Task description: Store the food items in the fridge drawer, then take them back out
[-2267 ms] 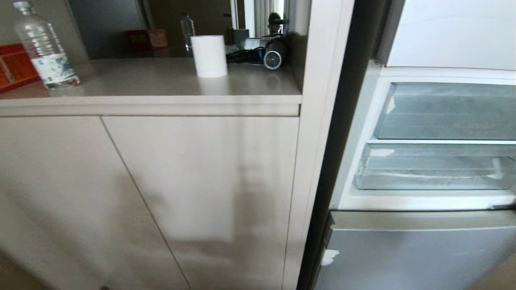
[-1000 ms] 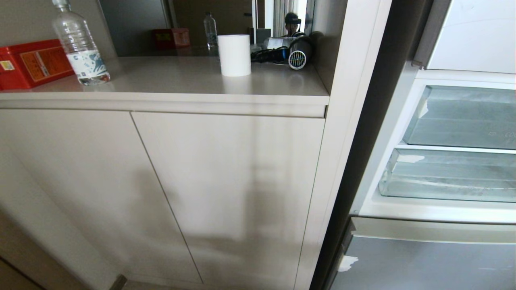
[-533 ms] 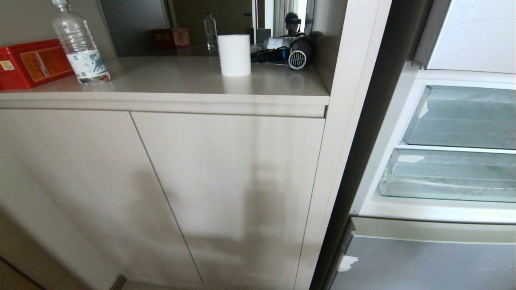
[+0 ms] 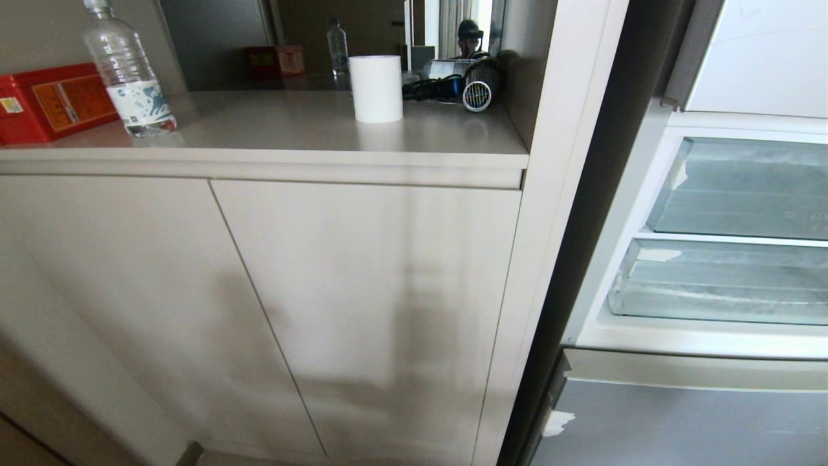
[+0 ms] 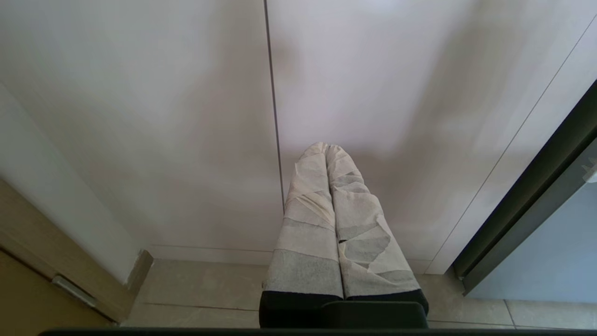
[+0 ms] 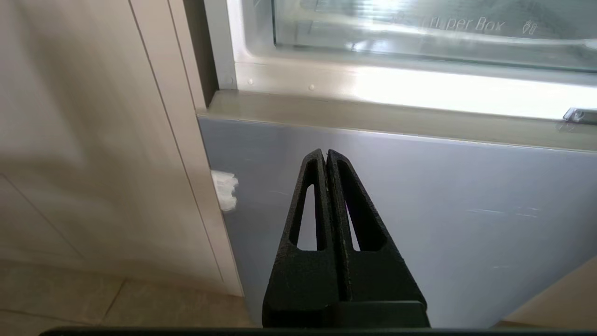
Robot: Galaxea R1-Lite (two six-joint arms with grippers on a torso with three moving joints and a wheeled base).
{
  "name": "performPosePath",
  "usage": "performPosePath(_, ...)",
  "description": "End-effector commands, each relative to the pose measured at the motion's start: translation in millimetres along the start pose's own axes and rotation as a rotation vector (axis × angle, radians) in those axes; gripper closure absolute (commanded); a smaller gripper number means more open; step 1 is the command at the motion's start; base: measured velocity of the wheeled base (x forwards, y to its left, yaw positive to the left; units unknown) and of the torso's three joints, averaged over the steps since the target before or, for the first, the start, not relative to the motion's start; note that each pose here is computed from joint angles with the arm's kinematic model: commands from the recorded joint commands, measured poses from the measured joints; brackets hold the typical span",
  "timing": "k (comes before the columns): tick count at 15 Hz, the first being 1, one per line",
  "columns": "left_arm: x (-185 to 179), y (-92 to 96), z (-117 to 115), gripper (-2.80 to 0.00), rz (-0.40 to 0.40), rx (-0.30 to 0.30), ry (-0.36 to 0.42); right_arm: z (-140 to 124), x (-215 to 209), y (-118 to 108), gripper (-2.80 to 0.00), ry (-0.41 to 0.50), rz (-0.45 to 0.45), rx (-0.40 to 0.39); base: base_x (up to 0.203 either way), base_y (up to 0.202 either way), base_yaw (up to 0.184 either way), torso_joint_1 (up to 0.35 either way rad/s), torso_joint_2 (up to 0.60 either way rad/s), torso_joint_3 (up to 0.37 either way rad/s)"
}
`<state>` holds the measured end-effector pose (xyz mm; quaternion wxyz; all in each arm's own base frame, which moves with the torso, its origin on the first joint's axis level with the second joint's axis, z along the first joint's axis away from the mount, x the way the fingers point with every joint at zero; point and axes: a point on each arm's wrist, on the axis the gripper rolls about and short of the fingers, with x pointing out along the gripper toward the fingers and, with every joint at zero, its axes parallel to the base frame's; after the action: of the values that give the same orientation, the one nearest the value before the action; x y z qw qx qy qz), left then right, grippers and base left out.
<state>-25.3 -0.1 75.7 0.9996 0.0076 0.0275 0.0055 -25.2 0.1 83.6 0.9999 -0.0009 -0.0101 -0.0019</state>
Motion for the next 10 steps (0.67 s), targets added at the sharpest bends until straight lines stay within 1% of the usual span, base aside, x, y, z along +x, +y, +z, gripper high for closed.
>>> performPosePath(1, 0, 0.0, 0, 0.00, 0.001, 0.000, 0.000, 13, -1, 0, 0.00, -0.007, 0.003, 0.018, 0.000, 0.000, 0.000, 0.000, 0.00, 0.000)
performPosePath(2, 0, 0.0, 0, 0.00, 0.001, 0.000, 0.000, 22, 2, 0, 0.00, 0.024, 0.005, 0.035, 0.000, 0.000, 0.000, 0.000, 0.00, 0.000)
performPosePath(5, 0, 0.0, 0, 0.00, 0.001, 0.000, 0.000, 56, 29, 0, 0.00, 0.179, 0.008, 0.063, 0.000, 0.000, 0.000, 0.000, 0.00, 0.000)
performPosePath(6, 0, 0.0, 0, 0.00, 0.001, 0.000, -0.001, 67, 45, 0, 0.00, 0.234, 0.018, 0.072, 0.000, 0.000, 0.000, 0.000, 0.00, 0.000)
performPosePath(8, 0, 0.0, 0, 0.00, 0.001, 0.000, 0.000, 80, 83, 1, 0.00, 0.312, 0.053, 0.087, 0.000, 0.000, 0.000, 0.000, 0.00, 0.000)
performPosePath(10, 0, 0.0, 0, 0.00, 0.001, 0.000, -0.001, 84, 129, 2, 0.00, 0.352, 0.079, 0.097, 0.000, 0.000, 0.000, 0.000, 0.00, 0.000)
